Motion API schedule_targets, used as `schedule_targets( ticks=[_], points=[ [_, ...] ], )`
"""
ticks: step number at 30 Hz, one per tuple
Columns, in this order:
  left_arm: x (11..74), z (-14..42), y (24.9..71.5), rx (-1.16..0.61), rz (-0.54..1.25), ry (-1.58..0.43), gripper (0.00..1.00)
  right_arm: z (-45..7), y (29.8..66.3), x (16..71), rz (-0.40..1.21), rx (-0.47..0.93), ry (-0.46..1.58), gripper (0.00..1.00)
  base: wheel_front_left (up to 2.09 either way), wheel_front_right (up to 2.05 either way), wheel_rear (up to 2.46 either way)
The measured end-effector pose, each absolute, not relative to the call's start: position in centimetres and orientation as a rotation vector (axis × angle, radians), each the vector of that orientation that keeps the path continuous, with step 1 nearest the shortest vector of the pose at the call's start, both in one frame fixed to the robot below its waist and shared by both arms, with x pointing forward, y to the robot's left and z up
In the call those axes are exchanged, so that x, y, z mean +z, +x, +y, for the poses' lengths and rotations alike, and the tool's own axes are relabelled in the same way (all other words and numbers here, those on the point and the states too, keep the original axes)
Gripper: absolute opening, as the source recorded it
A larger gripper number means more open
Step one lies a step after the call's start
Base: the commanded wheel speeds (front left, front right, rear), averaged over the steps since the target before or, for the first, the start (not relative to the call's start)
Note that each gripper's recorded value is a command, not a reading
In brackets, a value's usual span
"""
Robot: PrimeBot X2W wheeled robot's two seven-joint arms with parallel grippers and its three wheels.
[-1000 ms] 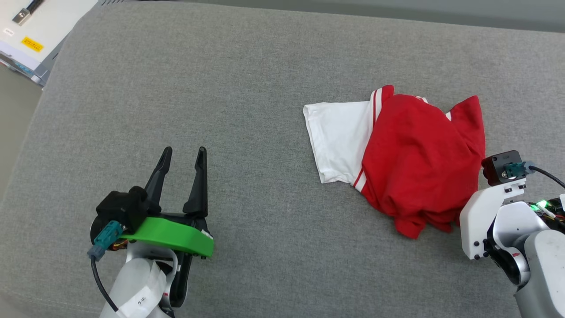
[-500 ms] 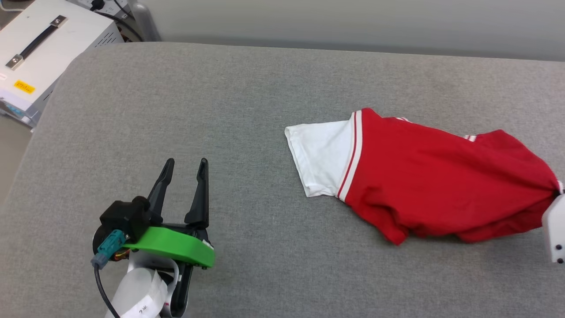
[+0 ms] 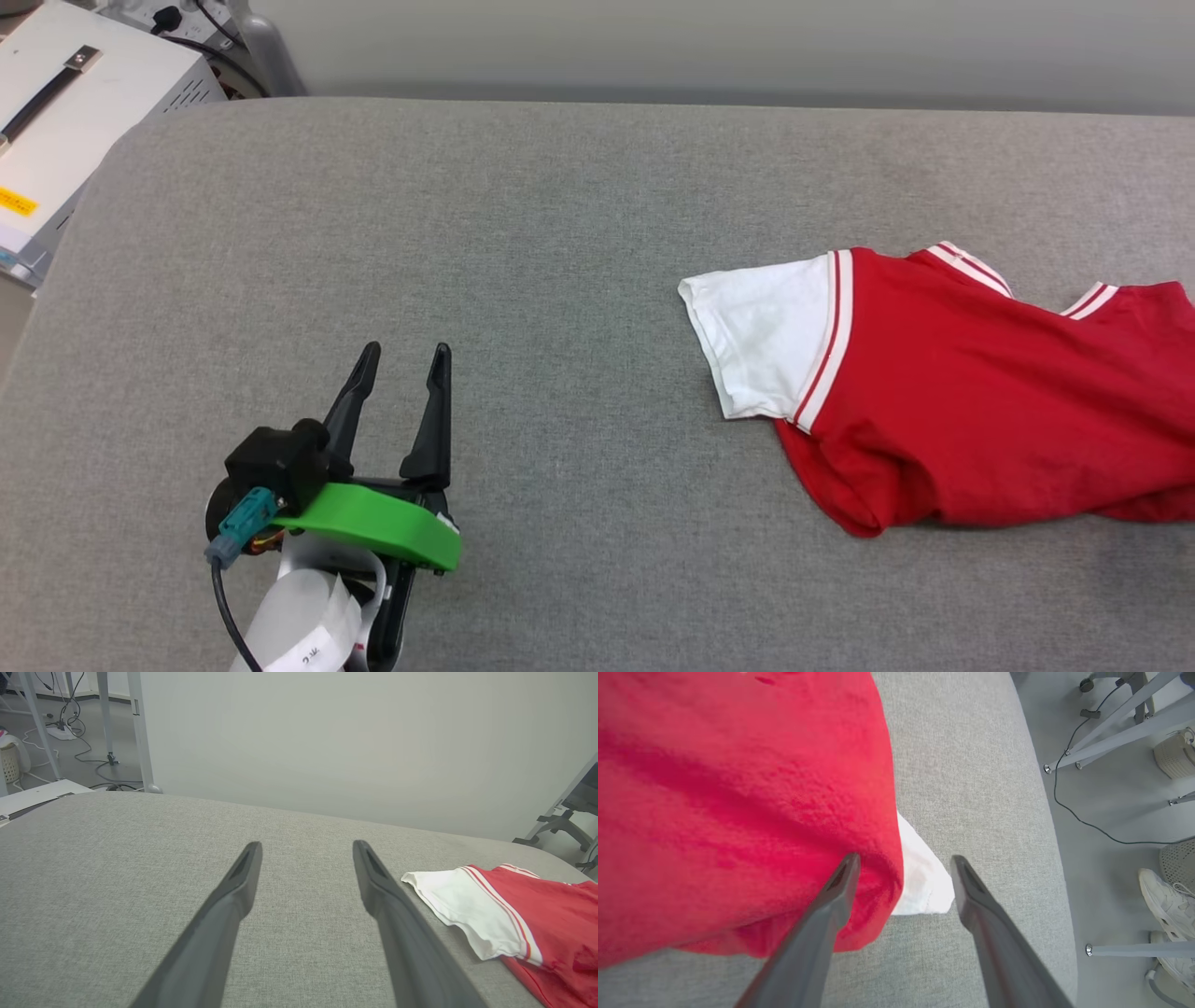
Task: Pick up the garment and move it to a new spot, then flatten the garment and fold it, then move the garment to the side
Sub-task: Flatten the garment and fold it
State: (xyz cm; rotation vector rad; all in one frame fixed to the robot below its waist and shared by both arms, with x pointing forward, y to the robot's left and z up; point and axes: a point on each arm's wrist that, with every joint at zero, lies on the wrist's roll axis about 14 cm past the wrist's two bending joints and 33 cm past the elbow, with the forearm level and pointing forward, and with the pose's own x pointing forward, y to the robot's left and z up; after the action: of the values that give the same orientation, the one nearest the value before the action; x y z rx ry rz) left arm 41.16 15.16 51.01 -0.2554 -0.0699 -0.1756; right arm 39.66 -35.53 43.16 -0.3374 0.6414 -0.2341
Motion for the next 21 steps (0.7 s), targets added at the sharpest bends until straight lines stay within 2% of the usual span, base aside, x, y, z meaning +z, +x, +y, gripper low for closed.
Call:
schedule_targets(
  ticks=[5, 11, 15, 21],
  points=[
    [51.8, 14.7, 41.1, -0.190, -0.090, -0.260, 1.00, -34.0, 41.3, 47.0, 0.427, -0.221, -0.301, 1.00, 0.00, 0.00, 0.00],
    [53.2, 13.8, 40.8, -0.217, -0.124, -0.273, 1.00, -29.4, 42.5, 54.0, 0.069, -0.120, -0.234, 1.00, 0.00, 0.00, 0.00],
    [53.5, 12.8, 40.4, -0.245, -0.126, -0.298, 1.00, -27.2, 41.2, 56.5, -0.083, -0.086, -0.170, 1.00, 0.00, 0.00, 0.00],
    [51.8, 9.9, 39.9, -0.320, -0.059, -0.326, 1.00, -24.9, 38.5, 57.7, -0.206, -0.085, -0.082, 1.00, 0.00, 0.00, 0.00]
  ],
)
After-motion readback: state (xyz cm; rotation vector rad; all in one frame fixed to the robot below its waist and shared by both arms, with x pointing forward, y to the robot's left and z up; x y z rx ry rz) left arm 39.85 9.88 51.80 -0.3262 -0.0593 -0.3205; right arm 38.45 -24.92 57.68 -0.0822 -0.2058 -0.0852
